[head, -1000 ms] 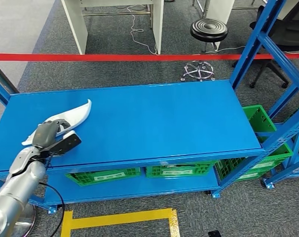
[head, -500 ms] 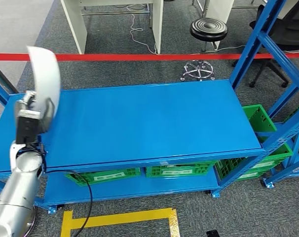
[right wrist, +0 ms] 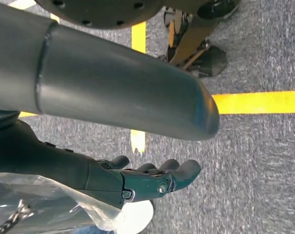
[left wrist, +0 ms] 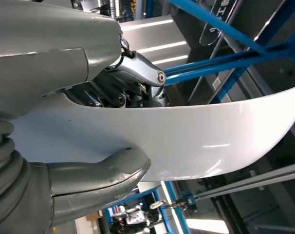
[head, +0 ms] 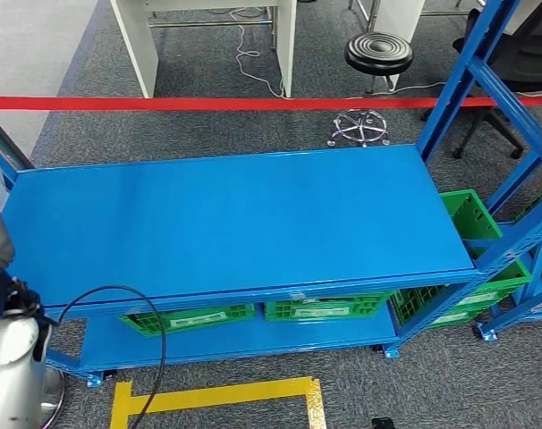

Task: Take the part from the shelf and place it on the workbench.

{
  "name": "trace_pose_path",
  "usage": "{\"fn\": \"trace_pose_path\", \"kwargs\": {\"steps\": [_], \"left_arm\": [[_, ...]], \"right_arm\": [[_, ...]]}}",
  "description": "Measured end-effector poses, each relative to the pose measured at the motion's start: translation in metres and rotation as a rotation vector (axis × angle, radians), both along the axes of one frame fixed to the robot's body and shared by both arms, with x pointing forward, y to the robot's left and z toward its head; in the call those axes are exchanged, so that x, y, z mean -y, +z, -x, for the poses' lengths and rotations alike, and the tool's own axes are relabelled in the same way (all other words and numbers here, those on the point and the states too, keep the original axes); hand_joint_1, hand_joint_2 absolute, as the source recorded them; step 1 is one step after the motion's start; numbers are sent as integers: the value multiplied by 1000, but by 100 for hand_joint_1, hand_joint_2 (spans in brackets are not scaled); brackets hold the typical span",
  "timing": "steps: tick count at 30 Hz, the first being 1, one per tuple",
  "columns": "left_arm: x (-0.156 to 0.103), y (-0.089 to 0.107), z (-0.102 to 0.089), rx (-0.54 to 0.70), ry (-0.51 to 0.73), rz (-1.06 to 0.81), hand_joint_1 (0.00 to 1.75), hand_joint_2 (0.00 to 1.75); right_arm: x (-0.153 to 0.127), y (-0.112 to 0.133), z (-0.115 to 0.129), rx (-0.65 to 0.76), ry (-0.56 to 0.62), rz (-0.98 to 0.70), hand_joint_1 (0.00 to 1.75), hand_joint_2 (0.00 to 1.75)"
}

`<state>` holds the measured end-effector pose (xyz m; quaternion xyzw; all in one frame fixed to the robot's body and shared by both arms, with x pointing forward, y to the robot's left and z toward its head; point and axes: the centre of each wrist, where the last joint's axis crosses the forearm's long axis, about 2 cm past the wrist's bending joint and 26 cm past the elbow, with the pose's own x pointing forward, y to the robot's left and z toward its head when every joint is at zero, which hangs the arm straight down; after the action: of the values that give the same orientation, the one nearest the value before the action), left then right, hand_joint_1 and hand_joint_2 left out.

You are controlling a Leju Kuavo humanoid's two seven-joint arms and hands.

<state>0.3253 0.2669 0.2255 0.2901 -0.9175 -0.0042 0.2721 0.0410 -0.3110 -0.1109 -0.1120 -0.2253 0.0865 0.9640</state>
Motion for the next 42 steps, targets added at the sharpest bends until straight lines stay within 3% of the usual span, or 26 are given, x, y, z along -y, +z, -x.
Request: {"fn": "trace_pose_path", "kwargs": {"steps": [7,14,26,34,42], "left_arm": [[5,-5,24,-36,-140,57,175,175],[15,-6,38,-71,-273,110,175,175],[16,-13,56,-80,-209,103,175,175],[16,-18,60,-122,-183,138,175,175],[18,-17,60,-122,-181,161,175,175]], "right_arm": [[-4,0,2,-21,-55,-37,0,0],[-4,0,5,-98,-64,46,0,0],[-3,0,8,-144,-160,153,0,0],[16,3,1,-63,-309,205,0,0],[35,5,-4,-31,-348,250,0,0]]}}
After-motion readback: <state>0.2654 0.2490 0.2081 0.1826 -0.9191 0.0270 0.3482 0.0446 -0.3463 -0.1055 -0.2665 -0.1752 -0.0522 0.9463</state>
